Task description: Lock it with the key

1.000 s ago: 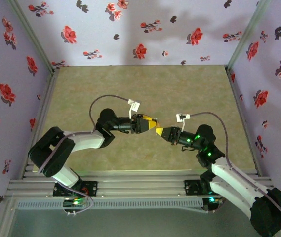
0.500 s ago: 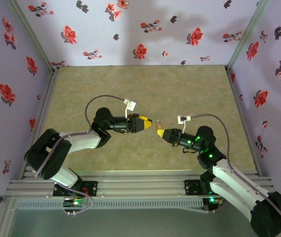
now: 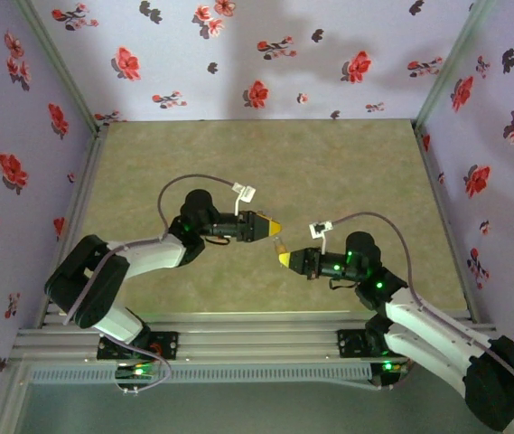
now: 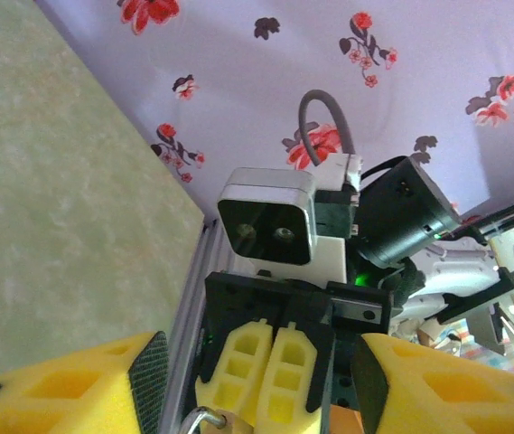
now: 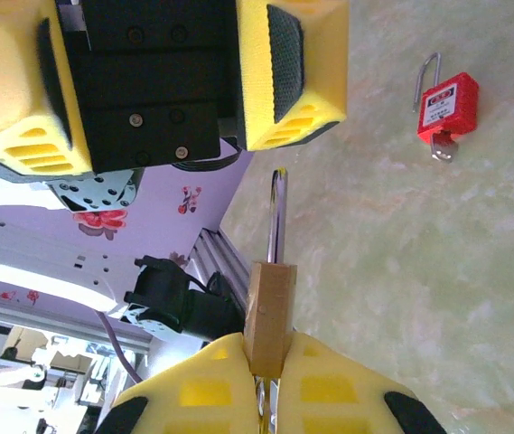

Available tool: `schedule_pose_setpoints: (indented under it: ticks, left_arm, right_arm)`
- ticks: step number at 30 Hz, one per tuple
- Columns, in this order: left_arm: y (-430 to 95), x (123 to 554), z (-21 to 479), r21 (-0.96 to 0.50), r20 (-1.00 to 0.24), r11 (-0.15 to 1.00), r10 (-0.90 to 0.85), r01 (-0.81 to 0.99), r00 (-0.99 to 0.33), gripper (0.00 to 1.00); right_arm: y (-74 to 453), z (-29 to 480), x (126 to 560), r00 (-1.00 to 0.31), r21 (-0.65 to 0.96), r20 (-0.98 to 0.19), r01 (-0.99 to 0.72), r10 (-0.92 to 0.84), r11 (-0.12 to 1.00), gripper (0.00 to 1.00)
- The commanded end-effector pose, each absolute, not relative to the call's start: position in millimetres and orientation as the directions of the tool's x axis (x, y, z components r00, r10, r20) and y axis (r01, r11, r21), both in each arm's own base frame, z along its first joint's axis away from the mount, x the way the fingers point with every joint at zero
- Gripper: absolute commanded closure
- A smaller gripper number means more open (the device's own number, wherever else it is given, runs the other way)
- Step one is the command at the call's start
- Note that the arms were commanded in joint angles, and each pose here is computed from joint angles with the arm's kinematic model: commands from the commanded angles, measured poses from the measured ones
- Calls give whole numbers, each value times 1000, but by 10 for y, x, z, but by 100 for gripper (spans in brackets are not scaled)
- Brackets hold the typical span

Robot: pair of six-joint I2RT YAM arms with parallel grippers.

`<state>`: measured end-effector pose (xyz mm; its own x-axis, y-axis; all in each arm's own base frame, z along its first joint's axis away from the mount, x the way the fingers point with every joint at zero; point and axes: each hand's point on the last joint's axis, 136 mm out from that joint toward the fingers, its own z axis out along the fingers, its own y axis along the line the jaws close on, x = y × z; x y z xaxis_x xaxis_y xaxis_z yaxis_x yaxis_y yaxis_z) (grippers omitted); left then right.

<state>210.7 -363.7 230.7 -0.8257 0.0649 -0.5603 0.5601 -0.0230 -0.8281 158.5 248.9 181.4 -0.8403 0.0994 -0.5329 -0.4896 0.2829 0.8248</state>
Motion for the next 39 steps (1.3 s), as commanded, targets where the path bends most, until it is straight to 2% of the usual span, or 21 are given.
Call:
schedule_pose_setpoints:
  ticks: [1, 7, 23, 28, 39]
  left_arm:
    - [-3679, 2049, 2298, -810, -584, -23, 126, 586, -802, 44]
    - [-3718, 2027, 2174, -816, -564, 19, 198, 578, -802, 54]
    - [-3808, 1916, 2153, -835, -541, -51, 260, 548, -800, 59]
    - [-3812, 1886, 2172, -836, -543, -79, 266, 543, -796, 66]
    - [-3808, 1881, 2186, -833, -548, -88, 266, 546, -793, 73]
  right_arm:
    - [2491, 1973, 1630, -794, 783, -598, -550, 112, 290, 100]
    - [2450, 2023, 1612, -773, 768, -622, -569, 127, 294, 100]
    - [2434, 2018, 1598, -766, 759, -631, -578, 121, 301, 100]
    - [2434, 2008, 1597, -767, 760, -630, -577, 121, 300, 100]
    - [2435, 2029, 1585, -766, 760, -632, -581, 121, 292, 100]
